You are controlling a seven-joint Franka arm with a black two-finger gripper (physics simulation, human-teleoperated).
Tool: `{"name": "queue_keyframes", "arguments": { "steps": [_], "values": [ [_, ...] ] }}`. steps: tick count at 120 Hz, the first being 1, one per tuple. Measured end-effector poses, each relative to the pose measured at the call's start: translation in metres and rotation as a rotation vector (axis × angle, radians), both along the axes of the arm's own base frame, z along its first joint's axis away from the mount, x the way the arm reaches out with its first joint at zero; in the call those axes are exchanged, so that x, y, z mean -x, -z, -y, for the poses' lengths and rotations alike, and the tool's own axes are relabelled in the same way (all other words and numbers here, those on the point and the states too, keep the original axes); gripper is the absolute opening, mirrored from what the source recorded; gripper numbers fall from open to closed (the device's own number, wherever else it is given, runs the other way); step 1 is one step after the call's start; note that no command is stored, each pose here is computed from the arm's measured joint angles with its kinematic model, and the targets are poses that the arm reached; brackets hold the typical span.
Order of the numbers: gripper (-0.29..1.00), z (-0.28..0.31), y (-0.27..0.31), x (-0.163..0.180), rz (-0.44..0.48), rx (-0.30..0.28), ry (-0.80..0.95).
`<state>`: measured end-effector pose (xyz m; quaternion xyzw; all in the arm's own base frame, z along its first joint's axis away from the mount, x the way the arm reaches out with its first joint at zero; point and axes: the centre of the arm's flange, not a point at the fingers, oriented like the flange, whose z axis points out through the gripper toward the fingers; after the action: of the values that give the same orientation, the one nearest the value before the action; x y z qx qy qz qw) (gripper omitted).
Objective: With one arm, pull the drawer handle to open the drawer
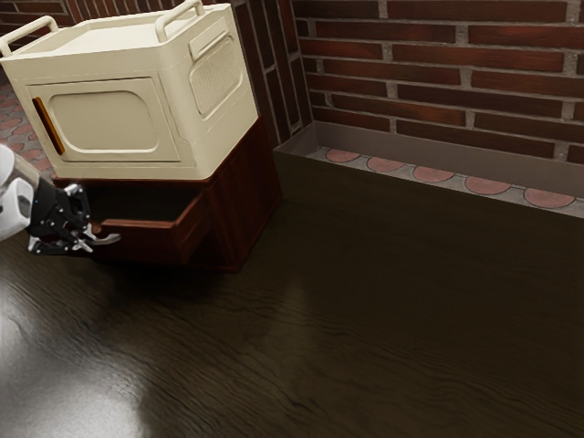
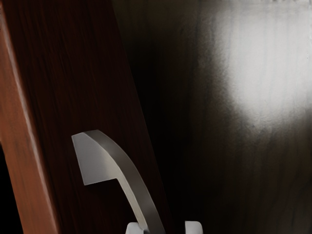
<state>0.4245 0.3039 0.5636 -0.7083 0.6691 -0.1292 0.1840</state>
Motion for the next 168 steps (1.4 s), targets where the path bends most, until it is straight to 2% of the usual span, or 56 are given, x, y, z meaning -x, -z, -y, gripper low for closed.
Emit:
{"name": "queue_keyframes", "arguments": {
  "steps": [55,80,92,120,128,137,146,154,168],
  "values": [
    [-0.04,0.017,0.006,0.034,-0.003,0.009,0.009],
    [-0.02,0.018,0.007,0.038,-0.003,0.012,0.016],
    [0.01,0.020,0.003,0.041,-0.002,0.009,0.017],
    [0.21,0.031,-0.022,0.060,0.024,0.000,0.022],
    [0.25,0.037,-0.035,0.064,0.008,-0.019,0.036],
    [0.30,0.076,-0.083,0.038,-0.038,-0.096,0.128],
    [0.42,0.139,-0.142,-0.027,-0.103,-0.133,0.244],
    [0.50,0.177,-0.152,-0.054,-0.180,-0.107,0.250],
    [0.58,0.185,-0.135,-0.061,-0.308,-0.006,0.134]
  ]
}}
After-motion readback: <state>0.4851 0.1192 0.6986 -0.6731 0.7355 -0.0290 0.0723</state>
